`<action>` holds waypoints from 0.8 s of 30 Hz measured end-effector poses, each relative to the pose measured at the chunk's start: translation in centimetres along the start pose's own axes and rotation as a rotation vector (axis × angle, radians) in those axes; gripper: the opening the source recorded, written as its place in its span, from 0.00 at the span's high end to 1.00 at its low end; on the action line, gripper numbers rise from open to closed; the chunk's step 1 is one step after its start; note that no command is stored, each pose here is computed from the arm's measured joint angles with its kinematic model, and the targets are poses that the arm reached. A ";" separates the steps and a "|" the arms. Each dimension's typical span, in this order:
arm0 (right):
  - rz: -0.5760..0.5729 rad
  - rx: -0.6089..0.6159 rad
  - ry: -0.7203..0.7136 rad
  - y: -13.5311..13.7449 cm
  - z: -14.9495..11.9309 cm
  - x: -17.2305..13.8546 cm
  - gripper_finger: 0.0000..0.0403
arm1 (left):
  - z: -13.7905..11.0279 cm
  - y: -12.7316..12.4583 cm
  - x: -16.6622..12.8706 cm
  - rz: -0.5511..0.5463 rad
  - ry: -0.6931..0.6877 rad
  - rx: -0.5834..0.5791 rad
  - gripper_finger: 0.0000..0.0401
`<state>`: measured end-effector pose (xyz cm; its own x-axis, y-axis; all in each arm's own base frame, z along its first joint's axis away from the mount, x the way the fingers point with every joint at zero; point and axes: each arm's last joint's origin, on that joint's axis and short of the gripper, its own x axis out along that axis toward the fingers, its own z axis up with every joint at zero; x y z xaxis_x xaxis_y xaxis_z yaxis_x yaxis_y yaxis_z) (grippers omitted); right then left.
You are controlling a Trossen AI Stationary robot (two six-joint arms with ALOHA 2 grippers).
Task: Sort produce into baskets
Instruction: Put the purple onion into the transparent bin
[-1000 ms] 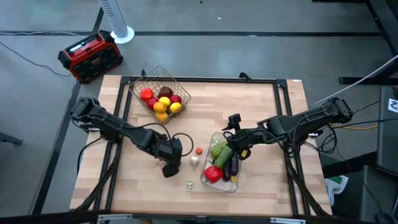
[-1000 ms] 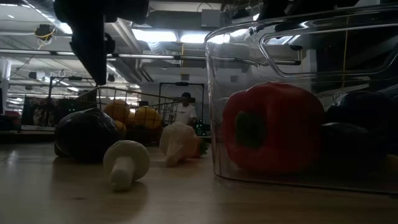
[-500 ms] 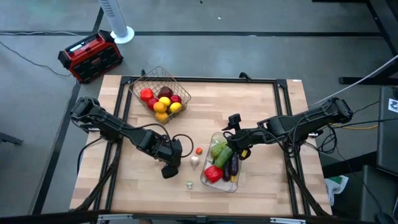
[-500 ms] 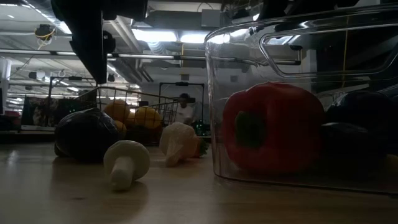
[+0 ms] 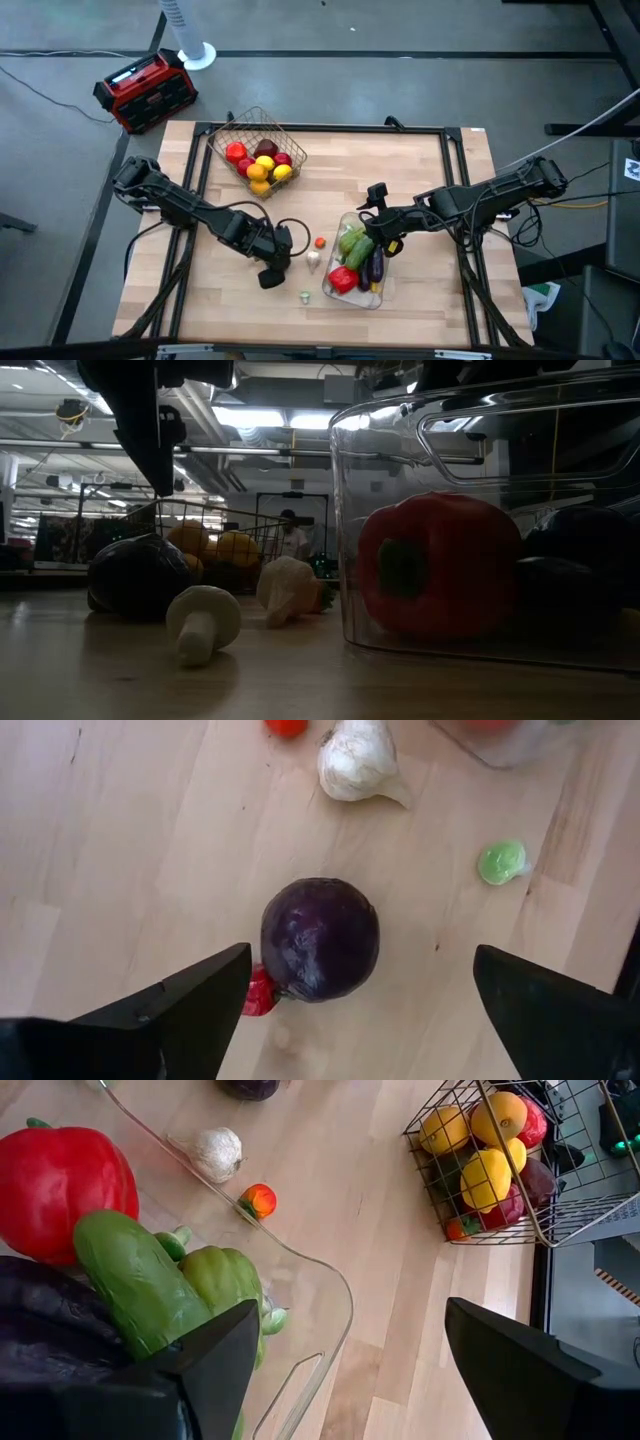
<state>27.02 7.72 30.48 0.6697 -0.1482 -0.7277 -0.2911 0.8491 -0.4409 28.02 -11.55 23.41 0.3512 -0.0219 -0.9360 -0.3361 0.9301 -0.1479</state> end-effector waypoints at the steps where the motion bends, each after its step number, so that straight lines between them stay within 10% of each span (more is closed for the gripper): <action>1: 0.000 0.000 0.000 0.0 0.0 0.0 0.21 | 0.0 -0.1 0.0 -0.003 -0.003 -0.005 0.06; 24: 0.001 0.000 0.000 0.0 0.0 0.0 0.21 | -1.2 -1.4 6.8 0.172 0.102 0.099 0.08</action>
<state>27.03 7.72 30.48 0.6695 -0.1476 -0.7280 -0.2915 0.8493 -0.4402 29.80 -13.47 16.85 0.2040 0.1075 -0.9731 -0.2943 0.9547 0.0438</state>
